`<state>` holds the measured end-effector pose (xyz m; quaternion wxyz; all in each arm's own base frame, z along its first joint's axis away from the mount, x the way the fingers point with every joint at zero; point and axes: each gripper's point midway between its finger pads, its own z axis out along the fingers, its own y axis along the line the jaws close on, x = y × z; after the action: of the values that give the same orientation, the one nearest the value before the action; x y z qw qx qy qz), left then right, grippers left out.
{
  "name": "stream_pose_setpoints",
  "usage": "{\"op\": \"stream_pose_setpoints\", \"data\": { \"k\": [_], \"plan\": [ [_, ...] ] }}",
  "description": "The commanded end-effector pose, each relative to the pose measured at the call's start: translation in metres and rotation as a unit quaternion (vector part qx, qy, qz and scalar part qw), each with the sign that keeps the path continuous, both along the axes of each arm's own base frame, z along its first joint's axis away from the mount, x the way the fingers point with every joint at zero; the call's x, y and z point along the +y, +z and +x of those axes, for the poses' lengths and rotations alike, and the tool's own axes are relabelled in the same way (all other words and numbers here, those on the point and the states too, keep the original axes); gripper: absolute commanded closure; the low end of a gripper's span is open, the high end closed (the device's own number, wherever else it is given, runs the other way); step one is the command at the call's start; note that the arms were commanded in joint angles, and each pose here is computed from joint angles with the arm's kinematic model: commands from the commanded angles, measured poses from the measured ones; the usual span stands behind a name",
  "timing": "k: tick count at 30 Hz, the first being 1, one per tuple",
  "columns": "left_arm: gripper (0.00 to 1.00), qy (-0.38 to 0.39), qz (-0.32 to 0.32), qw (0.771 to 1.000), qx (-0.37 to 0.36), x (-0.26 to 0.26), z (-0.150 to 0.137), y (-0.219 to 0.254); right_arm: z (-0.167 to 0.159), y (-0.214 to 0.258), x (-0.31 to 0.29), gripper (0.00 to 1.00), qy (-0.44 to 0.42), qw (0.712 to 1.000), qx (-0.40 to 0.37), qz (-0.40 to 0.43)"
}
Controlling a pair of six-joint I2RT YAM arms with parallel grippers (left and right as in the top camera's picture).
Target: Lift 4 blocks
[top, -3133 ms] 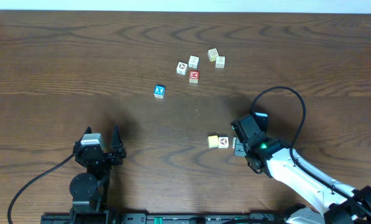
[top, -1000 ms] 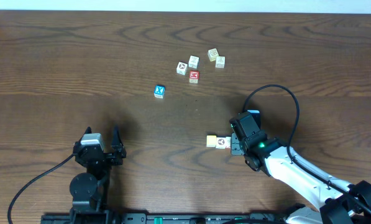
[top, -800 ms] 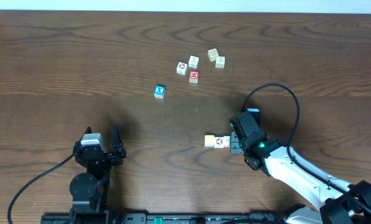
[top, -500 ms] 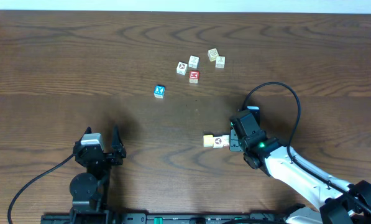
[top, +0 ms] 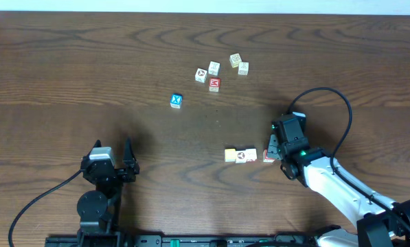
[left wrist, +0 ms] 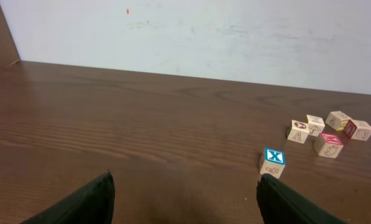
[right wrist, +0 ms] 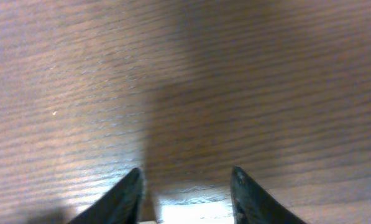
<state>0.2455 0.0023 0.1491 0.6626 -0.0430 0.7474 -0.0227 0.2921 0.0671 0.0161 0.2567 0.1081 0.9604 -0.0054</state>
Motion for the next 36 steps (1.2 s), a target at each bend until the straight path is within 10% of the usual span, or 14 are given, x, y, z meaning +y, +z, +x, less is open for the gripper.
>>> {"op": "stream_pose_setpoints", "data": {
  "k": [1,8,36],
  "plan": [
    [0.26,0.009,-0.004,1.0,0.029,0.002,-0.001,-0.018,0.005,0.001,-0.004,0.72,-0.007,1.0,0.0,0.007],
    [0.26,0.009,-0.004,1.0,0.029,0.002,-0.001,-0.018,-0.015,-0.009,-0.01,0.99,-0.027,0.999,0.045,0.01],
    [0.26,0.009,-0.004,1.0,0.029,0.002,-0.001,-0.018,-0.034,-0.015,0.024,0.99,0.06,0.99,0.098,0.078]
  ]
}}
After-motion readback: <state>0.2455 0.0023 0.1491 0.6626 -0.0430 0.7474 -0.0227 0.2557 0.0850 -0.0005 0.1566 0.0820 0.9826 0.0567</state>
